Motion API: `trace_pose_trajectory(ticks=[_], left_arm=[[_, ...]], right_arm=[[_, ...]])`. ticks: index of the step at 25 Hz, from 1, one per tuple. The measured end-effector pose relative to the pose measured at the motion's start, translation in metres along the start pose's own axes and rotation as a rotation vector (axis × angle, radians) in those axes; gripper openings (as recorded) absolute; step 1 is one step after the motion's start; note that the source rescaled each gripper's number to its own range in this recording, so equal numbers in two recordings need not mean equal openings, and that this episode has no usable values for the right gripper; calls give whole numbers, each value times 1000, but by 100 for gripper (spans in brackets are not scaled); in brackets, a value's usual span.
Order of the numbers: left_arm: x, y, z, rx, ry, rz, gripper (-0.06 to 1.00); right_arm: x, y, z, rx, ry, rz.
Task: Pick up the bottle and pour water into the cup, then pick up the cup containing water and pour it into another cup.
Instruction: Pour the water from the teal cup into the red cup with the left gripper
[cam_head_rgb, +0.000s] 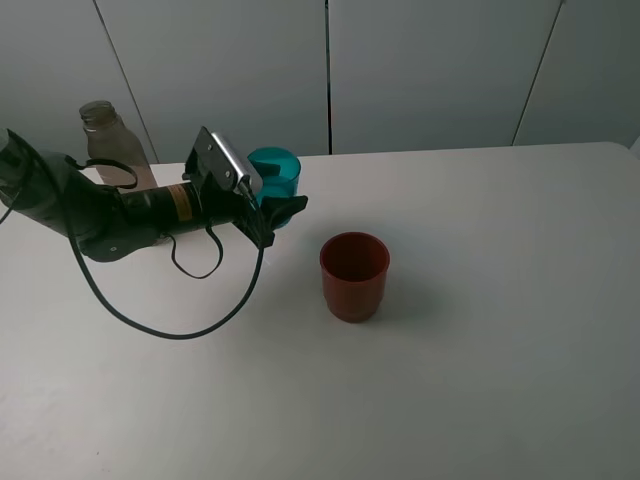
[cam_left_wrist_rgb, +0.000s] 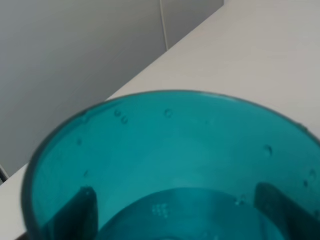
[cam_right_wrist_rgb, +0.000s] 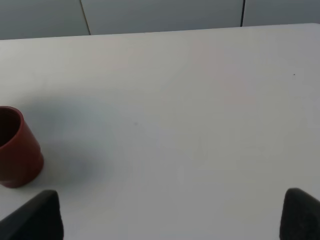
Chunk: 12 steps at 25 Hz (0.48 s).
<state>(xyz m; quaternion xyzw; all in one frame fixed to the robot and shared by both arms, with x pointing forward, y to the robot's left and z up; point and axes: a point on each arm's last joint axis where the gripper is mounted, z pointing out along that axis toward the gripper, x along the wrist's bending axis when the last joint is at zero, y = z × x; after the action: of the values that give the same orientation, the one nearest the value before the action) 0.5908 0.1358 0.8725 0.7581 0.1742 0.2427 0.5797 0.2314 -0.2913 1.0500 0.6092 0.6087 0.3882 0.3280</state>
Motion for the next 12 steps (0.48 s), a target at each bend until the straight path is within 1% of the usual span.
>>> trace_pose_trajectory(ticks=[4,8,12], left_arm=[[-4,22,-12,16,-34,94,1],[-6,34,-19,94,-77,206,1],[-4,43,-25,156,-88,284,1]], right_arm=[[0,0,0,0,0,0],[0,0,0,0,0,0],[0,0,0,0,0,0]])
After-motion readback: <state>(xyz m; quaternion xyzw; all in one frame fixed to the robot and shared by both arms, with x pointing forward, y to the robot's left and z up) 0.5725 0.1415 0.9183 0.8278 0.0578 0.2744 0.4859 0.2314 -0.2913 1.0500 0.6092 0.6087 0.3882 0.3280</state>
